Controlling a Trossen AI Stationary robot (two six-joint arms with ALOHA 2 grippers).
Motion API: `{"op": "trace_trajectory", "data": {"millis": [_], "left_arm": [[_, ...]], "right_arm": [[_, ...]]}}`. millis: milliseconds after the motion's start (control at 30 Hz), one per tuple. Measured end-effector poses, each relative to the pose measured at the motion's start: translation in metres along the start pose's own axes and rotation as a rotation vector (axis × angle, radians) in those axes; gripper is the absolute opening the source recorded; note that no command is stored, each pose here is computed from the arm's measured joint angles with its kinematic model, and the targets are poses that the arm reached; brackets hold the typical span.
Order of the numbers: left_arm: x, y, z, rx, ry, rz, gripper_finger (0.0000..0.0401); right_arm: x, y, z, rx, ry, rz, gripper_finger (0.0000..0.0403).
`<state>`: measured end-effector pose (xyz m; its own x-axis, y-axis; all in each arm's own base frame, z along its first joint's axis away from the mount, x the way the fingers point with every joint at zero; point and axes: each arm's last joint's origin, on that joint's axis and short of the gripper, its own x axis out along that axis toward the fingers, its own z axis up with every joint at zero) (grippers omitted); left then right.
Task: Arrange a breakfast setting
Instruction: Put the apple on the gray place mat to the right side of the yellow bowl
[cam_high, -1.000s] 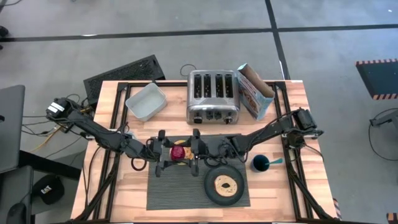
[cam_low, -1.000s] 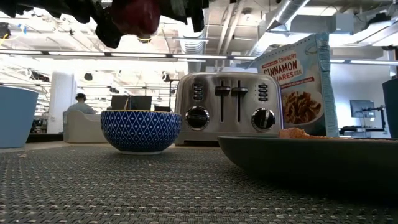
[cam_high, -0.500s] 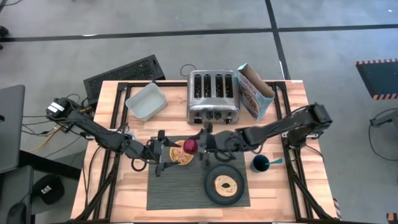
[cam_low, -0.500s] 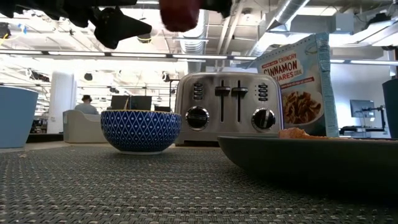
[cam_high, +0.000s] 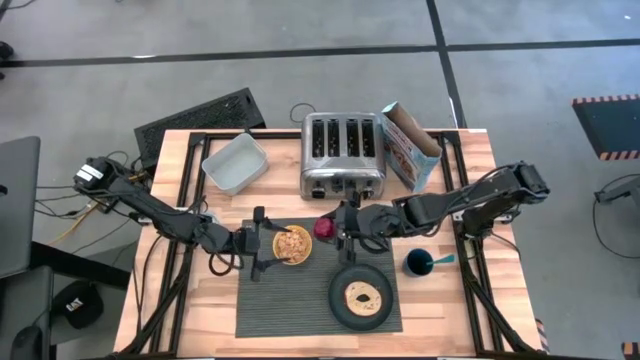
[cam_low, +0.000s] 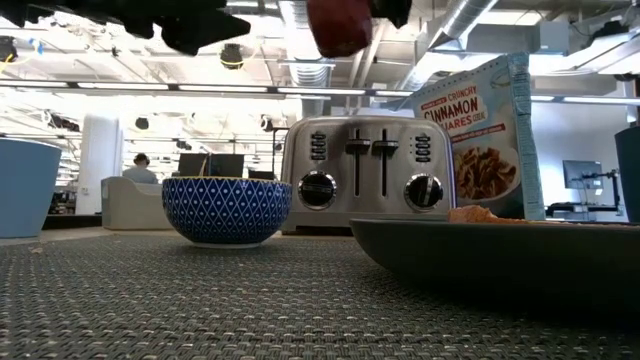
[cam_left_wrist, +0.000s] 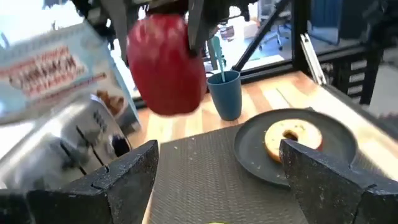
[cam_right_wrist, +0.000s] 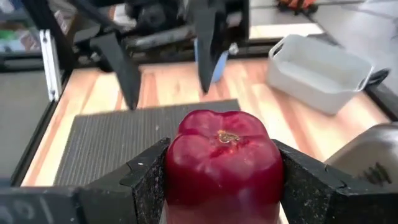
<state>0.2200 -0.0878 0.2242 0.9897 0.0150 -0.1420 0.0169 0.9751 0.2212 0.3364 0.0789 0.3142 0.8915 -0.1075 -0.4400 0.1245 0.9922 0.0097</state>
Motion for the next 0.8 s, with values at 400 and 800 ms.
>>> {"op": "trace_trajectory", "data": {"millis": [400, 800], "left_arm": [[0.044, -0.029, 0.023, 0.599, 0.187, 0.13, 0.0321], [0.07, -0.054, 0.036, 1.063, 0.311, 0.234, 0.0321]], "right_arm": [[-0.002, -0.027, 0.01, 0.194, 0.035, 0.201, 0.0269], [0.004, -0.068, 0.017, 0.535, 0.101, 0.37, 0.0269]]}}
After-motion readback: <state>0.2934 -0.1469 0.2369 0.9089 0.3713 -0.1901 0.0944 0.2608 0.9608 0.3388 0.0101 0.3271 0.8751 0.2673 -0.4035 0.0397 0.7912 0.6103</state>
